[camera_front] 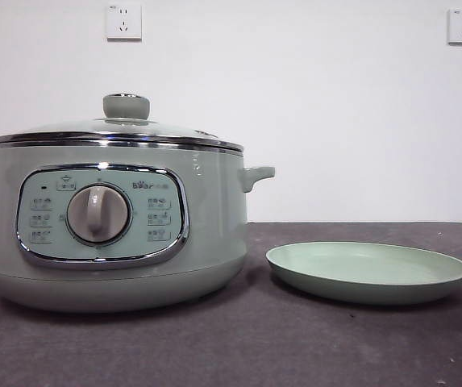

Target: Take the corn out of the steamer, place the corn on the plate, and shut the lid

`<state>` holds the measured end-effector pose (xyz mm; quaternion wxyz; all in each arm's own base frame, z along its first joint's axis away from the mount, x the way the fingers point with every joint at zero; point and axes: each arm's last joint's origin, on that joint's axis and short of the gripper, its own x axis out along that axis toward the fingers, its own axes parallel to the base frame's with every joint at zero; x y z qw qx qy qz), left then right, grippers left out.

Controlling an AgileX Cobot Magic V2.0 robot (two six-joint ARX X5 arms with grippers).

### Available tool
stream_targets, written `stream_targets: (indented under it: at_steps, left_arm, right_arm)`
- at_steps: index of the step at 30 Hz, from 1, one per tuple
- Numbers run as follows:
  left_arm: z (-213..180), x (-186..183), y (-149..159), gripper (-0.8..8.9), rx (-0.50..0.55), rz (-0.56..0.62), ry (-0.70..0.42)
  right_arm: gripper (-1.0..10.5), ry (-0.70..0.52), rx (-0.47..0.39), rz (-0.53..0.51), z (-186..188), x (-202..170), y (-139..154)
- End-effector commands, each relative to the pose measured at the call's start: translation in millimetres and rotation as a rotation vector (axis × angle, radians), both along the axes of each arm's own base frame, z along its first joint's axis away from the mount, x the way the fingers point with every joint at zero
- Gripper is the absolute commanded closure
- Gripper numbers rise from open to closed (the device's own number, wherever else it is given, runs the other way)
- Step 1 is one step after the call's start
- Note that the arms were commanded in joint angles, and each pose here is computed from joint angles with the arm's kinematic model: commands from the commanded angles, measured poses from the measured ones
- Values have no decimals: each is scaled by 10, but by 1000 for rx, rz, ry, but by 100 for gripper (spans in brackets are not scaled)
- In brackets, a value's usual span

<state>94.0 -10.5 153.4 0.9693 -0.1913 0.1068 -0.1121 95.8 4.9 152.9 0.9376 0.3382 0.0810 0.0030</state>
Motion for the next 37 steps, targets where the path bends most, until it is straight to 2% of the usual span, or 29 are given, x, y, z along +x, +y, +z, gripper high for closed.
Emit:
stream_targets:
  at_steps: [1,6,12,16,21,23,29,31,36,37]
  left_arm:
    - [7,-8,-19,819,-37,-68,4]
    - [232,-62,-31,821,-40,-120,-38]
    - [644,-148,-27,821,-23,-123,-99]
    - [931,-153,-27,821,51,-134,-135]
    - [1275,-88,-31,821,181,-154,-136]
    - [1392,-41,-34,821,219,-166,-115]
    - [1685,136,-60,818,291,-269,-13]
    - [1765,209,-72,817,295,-312,23]
    - [1889,375,-82,808,289,-329,94]
    - [1910,416,-85,762,288,-332,102]
  right_arm:
    - [963,-17,43,69,39,-5,23]
    - [963,-71,-5,150,268,-38,42]
    - [963,-148,-167,174,749,-88,43]
    - [963,-166,-286,198,1123,-89,47]
    - [963,-123,-394,224,1509,0,53]
    - [963,-100,-432,275,1641,49,66]
    - [963,-6,-493,537,1906,256,133]
    - [963,28,-485,622,1942,348,155]
    - [954,95,-419,797,1910,557,202]
    - [917,103,-414,829,1884,602,210]
